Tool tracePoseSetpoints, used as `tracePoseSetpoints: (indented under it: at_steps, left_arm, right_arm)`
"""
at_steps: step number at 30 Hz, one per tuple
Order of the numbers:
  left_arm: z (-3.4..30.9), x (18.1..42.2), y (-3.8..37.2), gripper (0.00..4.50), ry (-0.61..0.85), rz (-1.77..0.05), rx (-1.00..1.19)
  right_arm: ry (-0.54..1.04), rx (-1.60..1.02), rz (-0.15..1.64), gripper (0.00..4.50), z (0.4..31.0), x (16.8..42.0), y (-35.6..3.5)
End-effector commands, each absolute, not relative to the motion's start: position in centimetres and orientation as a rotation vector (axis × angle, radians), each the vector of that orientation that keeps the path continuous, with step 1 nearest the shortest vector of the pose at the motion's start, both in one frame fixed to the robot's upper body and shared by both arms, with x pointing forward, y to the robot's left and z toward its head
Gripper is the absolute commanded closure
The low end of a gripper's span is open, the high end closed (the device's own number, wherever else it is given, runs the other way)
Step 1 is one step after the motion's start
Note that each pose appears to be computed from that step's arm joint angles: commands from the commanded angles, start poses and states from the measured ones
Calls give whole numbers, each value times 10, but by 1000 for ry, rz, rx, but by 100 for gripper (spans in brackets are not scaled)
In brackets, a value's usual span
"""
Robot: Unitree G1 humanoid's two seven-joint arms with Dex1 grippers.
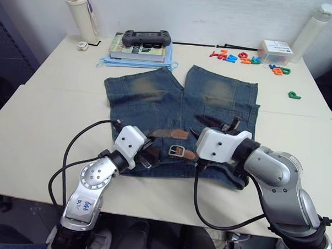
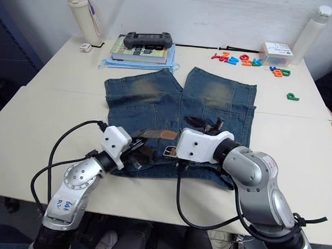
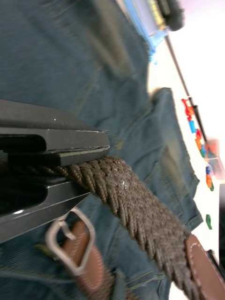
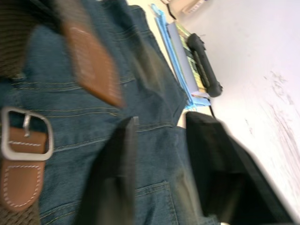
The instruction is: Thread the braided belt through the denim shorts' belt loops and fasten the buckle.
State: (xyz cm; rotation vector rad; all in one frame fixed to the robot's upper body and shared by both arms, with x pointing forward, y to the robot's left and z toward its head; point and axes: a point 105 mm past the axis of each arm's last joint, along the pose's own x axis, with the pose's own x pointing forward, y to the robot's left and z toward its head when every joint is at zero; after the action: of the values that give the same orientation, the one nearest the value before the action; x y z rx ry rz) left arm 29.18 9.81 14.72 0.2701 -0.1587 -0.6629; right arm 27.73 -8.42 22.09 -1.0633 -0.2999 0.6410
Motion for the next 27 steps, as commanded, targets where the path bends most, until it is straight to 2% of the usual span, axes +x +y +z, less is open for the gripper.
tracePoseSetpoints:
  at_steps: [1,4,8,12,18,27]
  left_arm:
    - [153,290,103,450,-184,-644,238]
    - [152,292,107,450,-173,-621,214]
    - [153,299,114,450,-146,-557,130]
    - [154,304,120,450,-129,-515,79]
    - [157,305,124,450,-124,-502,64]
    - [161,305,122,450,-128,-508,64]
  right_arm:
    - [-357,-1008,590,65,240,270,-88]
    - [-301,-981,603,65,234,269,-94]
    - [-174,-973,711,65,201,260,-91]
    - [-112,-965,786,65,178,252,-82]
    - [-48,-1027,778,65,150,255,-80]
    - [-9,-1055,715,65,132,262,-81]
